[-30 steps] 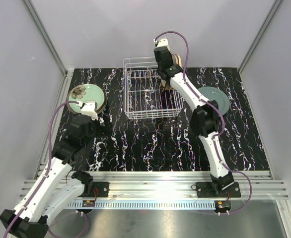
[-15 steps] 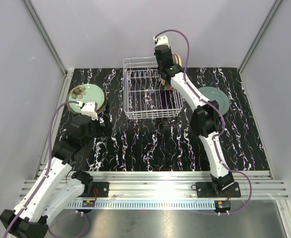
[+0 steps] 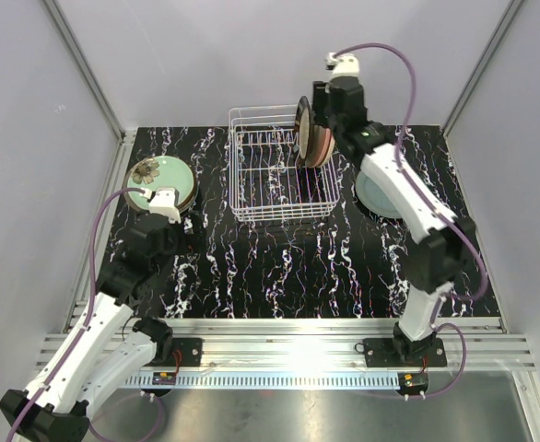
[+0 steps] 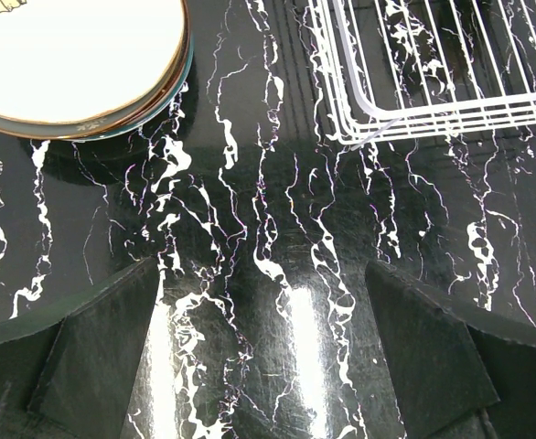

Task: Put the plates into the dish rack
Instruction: Insert the plate into the dish rack, then grab a plate with the right arm

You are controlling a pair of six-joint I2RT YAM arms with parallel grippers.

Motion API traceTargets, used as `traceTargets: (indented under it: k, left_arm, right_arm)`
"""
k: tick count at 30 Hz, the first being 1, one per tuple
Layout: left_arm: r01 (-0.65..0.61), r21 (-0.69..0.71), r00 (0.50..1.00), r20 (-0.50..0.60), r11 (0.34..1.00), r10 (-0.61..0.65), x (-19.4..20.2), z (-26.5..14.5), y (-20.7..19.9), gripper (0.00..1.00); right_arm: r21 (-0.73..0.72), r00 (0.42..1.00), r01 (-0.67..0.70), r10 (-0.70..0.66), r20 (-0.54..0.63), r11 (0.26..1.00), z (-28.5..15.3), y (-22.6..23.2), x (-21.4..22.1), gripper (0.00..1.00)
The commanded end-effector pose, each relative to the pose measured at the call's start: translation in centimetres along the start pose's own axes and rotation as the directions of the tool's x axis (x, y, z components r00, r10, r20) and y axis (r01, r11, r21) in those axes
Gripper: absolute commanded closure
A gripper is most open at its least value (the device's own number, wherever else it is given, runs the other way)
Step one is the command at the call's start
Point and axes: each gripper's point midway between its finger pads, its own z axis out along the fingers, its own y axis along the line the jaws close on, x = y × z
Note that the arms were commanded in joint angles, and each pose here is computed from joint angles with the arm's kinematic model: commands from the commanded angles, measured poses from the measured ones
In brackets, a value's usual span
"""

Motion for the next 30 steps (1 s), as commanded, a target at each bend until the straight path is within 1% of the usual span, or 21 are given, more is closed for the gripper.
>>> traceTargets:
  k: [1, 2, 3, 4, 6, 7, 8, 9, 10, 11, 12, 13, 15, 16, 18, 19, 23, 25, 26, 27, 30]
  left_arm:
    - [0.01, -0.014, 0.996, 0.086, 1.0, -0.008, -2.9, -0.8, 0.1, 0.01]
    - [0.011, -0.015, 0.996, 0.086, 1.0, -0.01, -2.9, -0.8, 0.1, 0.01]
    - [0.012, -0.014, 0.996, 0.091, 1.0, -0.011, -3.0, -0.9, 0.1, 0.01]
    - [0.013, -0.011, 0.996, 0.093, 1.0, -0.012, -3.0, -0.9, 0.1, 0.01]
    - [0.013, -0.008, 0.996, 0.094, 1.0, -0.012, -3.0, -0.9, 0.0, 0.01]
    - [0.013, -0.006, 0.995, 0.095, 1.0, -0.012, -3.0, -1.0, 0.0, 0.01]
    - [0.014, -0.005, 0.996, 0.093, 1.0, -0.013, -3.0, -0.9, 0.0, 0.01]
    - [0.014, -0.003, 0.995, 0.094, 1.0, -0.013, -3.0, -1.0, -0.1, 0.01]
    - [0.014, -0.003, 0.995, 0.094, 1.0, -0.013, -3.0, -1.0, -0.1, 0.01]
    - [0.013, -0.005, 0.996, 0.093, 1.0, -0.012, -3.0, -1.0, 0.0, 0.01]
    - [0.013, -0.005, 0.996, 0.093, 1.0, -0.012, -3.0, -0.9, 0.0, 0.01]
    - [0.014, -0.005, 0.995, 0.095, 1.0, -0.013, -3.0, -1.0, 0.0, 0.01]
    - [0.015, -0.007, 0.995, 0.097, 1.0, -0.014, -3.1, -1.0, 0.0, 0.01]
    - [0.015, -0.007, 0.995, 0.095, 1.0, -0.014, -3.0, -1.0, 0.0, 0.01]
    - [0.014, -0.006, 0.996, 0.094, 1.0, -0.014, -3.0, -1.0, 0.0, 0.01]
    - [0.014, -0.005, 0.995, 0.095, 1.0, -0.013, -3.0, -1.0, 0.0, 0.01]
    - [0.015, -0.006, 0.995, 0.095, 1.0, -0.014, -3.0, -1.0, 0.0, 0.01]
    - [0.014, -0.004, 0.996, 0.091, 1.0, -0.013, -2.9, -0.9, 0.0, 0.01]
    - [0.012, -0.003, 0.996, 0.091, 1.0, -0.012, -3.0, -0.9, -0.1, 0.01]
    - [0.011, 0.0, 0.996, 0.089, 1.0, -0.011, -2.9, -0.9, -0.1, 0.01]
    - [0.009, 0.001, 0.996, 0.087, 1.0, -0.01, -2.9, -0.8, -0.1, 0.01]
  right_arm:
    - [-0.03, 0.966, -0.256, 0.257, 0.009, 0.966, -3.8, -3.3, -0.4, 0.41]
    - [0.006, 0.949, -0.315, 0.315, 0.009, 0.949, -4.0, -6.0, 0.2, 0.41]
    - [-0.036, 0.912, -0.408, 0.409, 0.043, 0.912, -5.8, -6.9, -1.1, 0.41]
    - [0.005, 0.9, -0.435, 0.435, -0.019, 0.901, -5.6, -8.2, 3.0, 0.41]
    - [0.045, 0.848, -0.53, 0.529, 0.03, 0.847, -7.1, -12.4, 3.5, 0.41]
    - [0.095, 0.833, -0.55, 0.553, -0.013, 0.83, -7.0, -13.8, 7.0, 0.41]
    - [0.114, 0.813, -0.577, 0.582, -0.016, 0.809, -7.4, -15.0, 8.0, 0.41]
    - [0.141, 0.77, -0.632, 0.637, 0.009, 0.762, -8.3, -17.5, 8.5, 0.41]
    - [0.192, 0.745, -0.652, 0.667, -0.02, 0.734, -8.7, -18.7, 11.9, 0.41]
    - [0.187, 0.725, -0.676, 0.688, 0.001, 0.712, -9.0, -19.6, 12.4, 0.41]
    - [0.183, 0.68, -0.724, 0.732, 0.03, 0.665, -9.9, -21.4, 12.8, 0.41]
    - [0.216, 0.652, -0.741, 0.759, 0.004, 0.636, -10.3, -21.8, 16.0, 0.41]
    - [0.171, 0.606, -0.786, 0.795, 0.017, 0.595, -10.6, -22.7, 16.8, 0.41]
    - [0.209, 0.551, -0.819, 0.834, 0.029, 0.534, -11.2, -24.1, 19.2, 0.41]
    - [0.172, 0.496, -0.858, 0.868, 0.032, 0.484, -11.4, -24.3, 20.2, 0.41]
    - [0.198, 0.467, -0.869, 0.883, 0.033, 0.453, -11.8, -24.9, 22.2, 0.41]
    - [0.177, 0.419, -0.897, 0.907, 0.049, 0.405, -11.9, -25.3, 24.3, 0.41]
    - [0.183, 0.367, -0.917, 0.929, 0.042, 0.354, -12.0, -25.0, 26.1, 0.41]
    - [0.15, 0.362, -0.925, 0.93, 0.062, 0.35, -11.9, -25.3, 25.7, 0.41]
    - [0.161, 0.326, -0.936, 0.944, 0.052, 0.314, -11.9, -25.0, 27.0, 0.41]
    - [0.141, 0.295, -0.948, 0.954, 0.06, 0.285, -11.5, -25.0, 27.9, 0.41]
